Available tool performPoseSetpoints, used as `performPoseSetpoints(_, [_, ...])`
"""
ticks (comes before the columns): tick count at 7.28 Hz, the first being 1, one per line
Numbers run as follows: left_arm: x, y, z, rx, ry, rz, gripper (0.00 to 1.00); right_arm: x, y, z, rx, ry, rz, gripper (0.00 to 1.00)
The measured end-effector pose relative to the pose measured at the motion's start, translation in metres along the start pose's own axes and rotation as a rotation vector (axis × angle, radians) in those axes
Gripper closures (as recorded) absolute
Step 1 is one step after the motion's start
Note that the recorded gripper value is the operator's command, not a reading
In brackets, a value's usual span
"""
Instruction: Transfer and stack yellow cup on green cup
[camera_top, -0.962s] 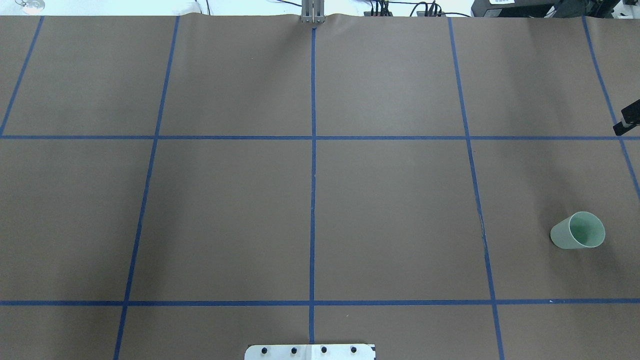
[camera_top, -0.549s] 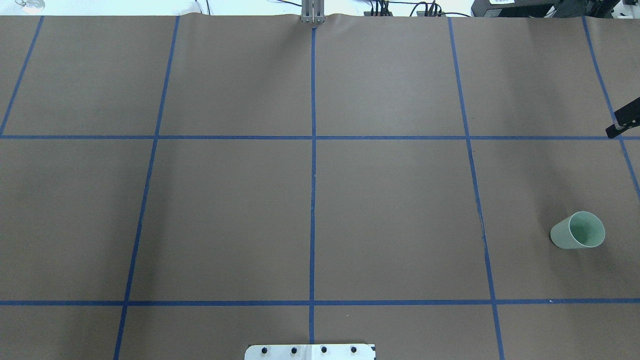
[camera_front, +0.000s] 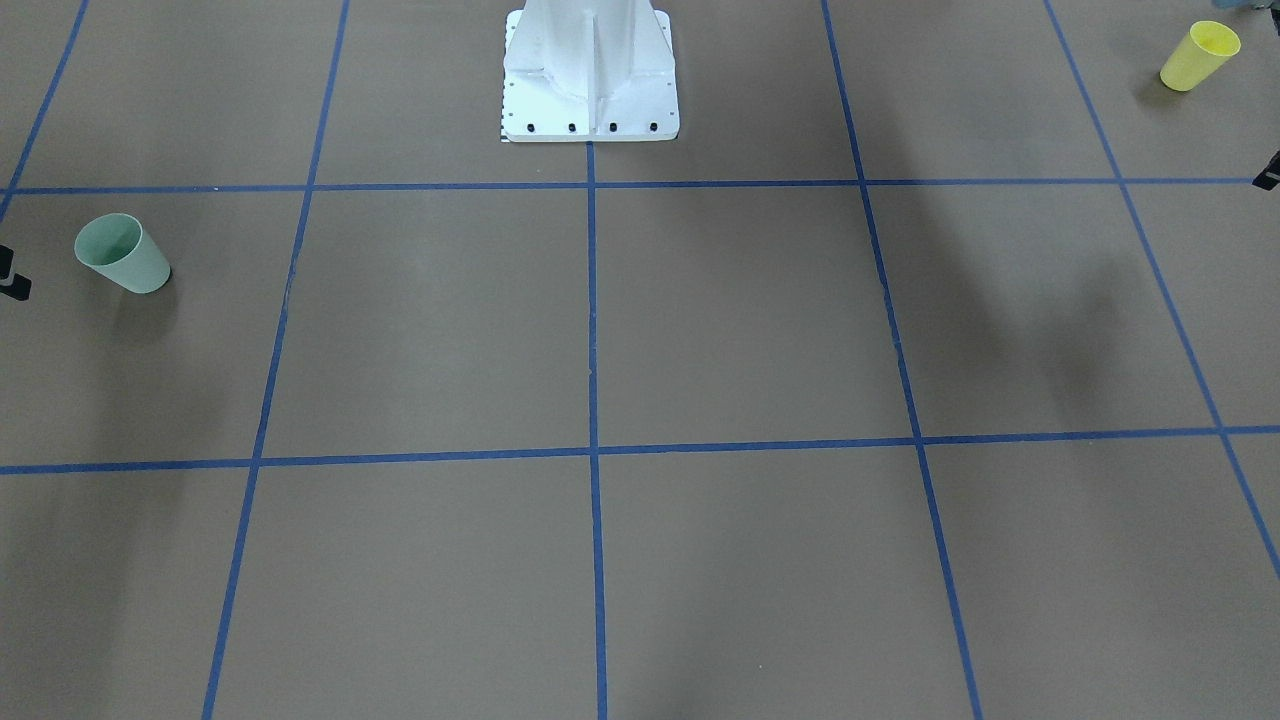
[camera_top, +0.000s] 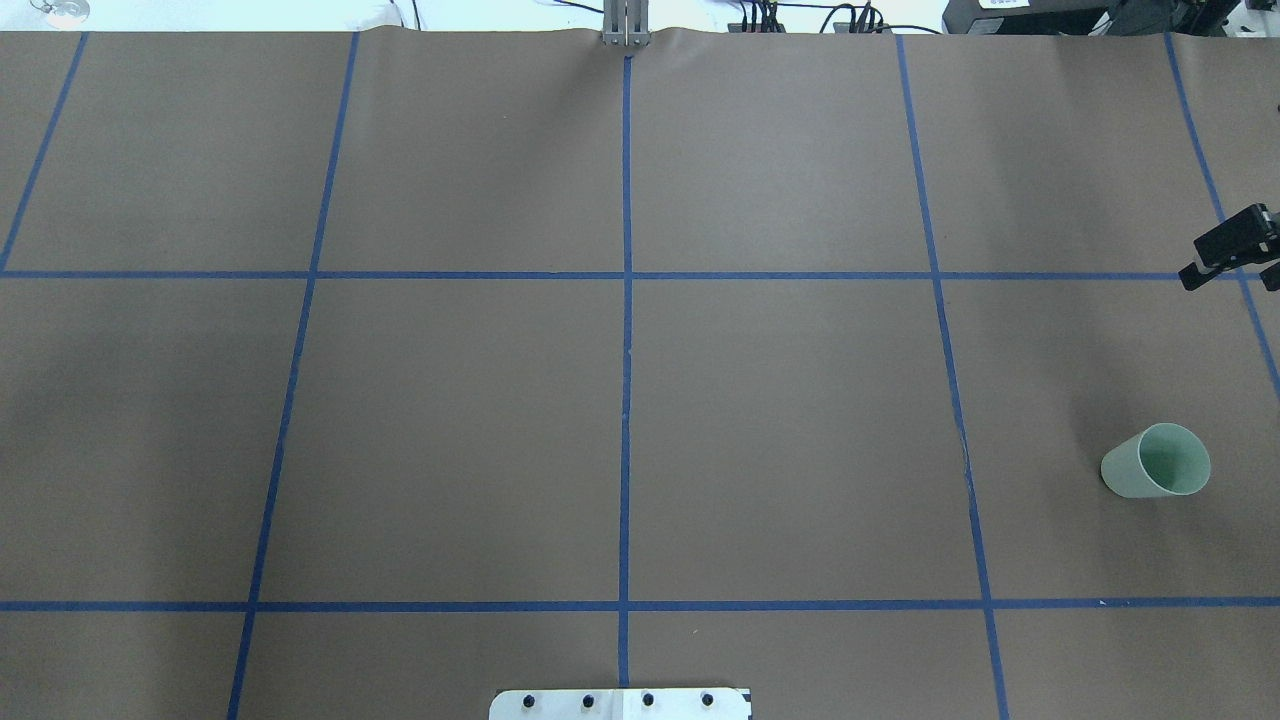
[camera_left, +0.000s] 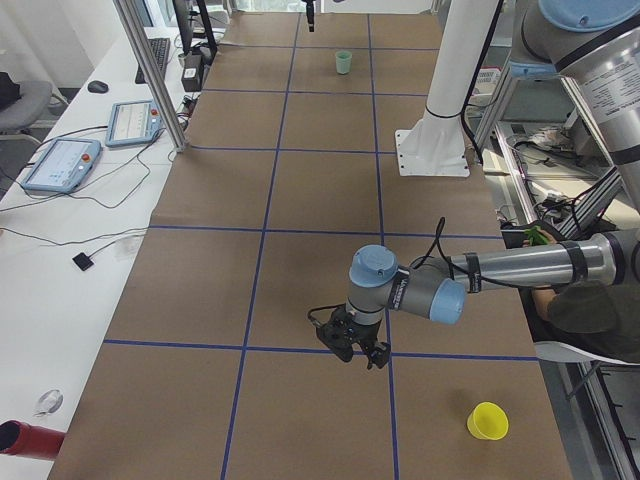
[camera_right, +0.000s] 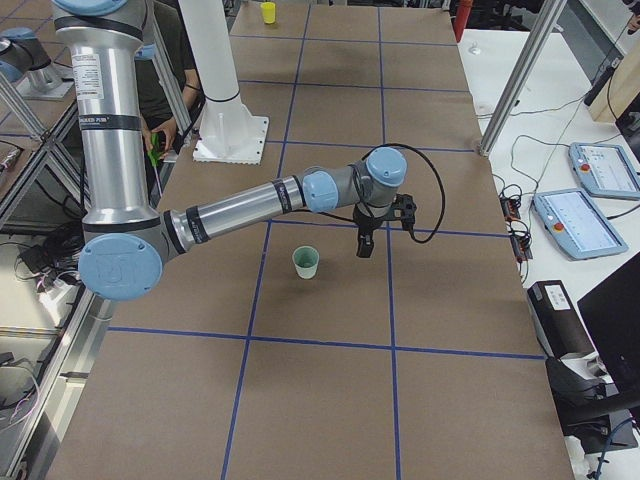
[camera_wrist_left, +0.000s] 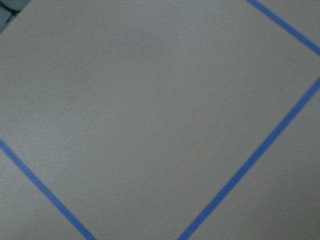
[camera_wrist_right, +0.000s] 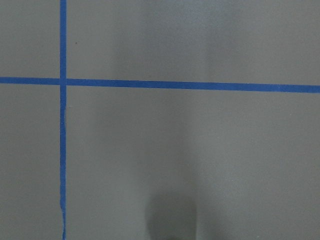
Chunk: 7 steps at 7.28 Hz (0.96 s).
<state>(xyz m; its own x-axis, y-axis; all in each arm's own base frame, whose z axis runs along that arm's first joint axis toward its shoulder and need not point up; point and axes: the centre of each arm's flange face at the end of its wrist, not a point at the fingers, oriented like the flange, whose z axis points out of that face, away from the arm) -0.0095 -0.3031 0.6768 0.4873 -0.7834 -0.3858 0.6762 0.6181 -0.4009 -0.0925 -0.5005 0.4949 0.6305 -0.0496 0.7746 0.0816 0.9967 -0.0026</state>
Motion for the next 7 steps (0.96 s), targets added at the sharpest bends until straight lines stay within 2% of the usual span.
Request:
performPoseSetpoints(3, [0.023, 0.031, 0.035, 0.157, -0.092, -0.229, 0.00, -0.013, 0.001, 0.010, -0.012, 0.001, -0.034, 0.00])
performPoseSetpoints(4, [0.026, 0.039, 0.049, 0.230, -0.149, -0.308, 0.00, -0.020, 0.001, 0.016, -0.019, 0.010, -0.050, 0.00])
performPoseSetpoints(7, [0.046, 0.076, 0.094, 0.440, -0.403, -0.564, 0.00, -0.040, 0.001, 0.033, -0.044, 0.024, -0.092, 0.00])
